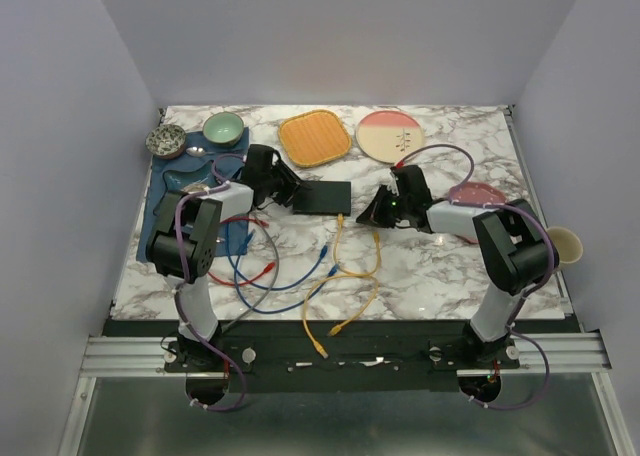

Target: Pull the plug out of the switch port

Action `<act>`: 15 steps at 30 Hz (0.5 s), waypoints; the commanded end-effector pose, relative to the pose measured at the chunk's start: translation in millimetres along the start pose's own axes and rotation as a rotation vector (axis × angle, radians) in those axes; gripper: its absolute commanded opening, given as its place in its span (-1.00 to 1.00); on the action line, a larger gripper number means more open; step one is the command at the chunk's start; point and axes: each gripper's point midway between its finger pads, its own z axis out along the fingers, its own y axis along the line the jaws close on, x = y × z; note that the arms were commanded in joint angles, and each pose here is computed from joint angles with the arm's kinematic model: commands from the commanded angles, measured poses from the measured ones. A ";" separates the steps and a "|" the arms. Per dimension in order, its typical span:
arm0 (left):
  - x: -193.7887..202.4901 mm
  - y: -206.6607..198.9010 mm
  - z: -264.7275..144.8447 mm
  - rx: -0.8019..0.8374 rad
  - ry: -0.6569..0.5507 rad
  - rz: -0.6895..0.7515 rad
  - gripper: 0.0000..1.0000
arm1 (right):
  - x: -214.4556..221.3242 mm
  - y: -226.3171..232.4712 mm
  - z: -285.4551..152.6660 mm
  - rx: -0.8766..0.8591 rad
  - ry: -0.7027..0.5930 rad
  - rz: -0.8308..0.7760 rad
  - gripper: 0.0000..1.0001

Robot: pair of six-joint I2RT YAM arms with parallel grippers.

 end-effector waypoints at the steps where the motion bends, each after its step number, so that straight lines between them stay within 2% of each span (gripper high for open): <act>1: -51.8 17.7 -6.2 -0.113 -0.141 -0.034 0.01 | 16.6 -26.0 -0.7 0.073 0.020 0.008 -0.90; 2: -63.0 8.6 -5.0 -0.106 -0.160 -0.023 0.01 | 19.1 -26.6 0.8 0.072 0.029 0.015 -0.92; 4: -65.8 23.7 8.2 -0.164 -0.153 -0.031 0.01 | 23.4 -29.0 4.4 0.069 0.053 0.024 -0.94; 9: -68.4 32.2 31.9 -0.180 -0.128 -0.056 0.01 | 26.3 -29.2 11.6 0.062 0.080 0.038 -0.96; 15: -29.7 38.6 47.2 -0.153 -0.017 -0.040 0.01 | 19.0 -23.6 26.9 0.047 0.100 0.059 -0.97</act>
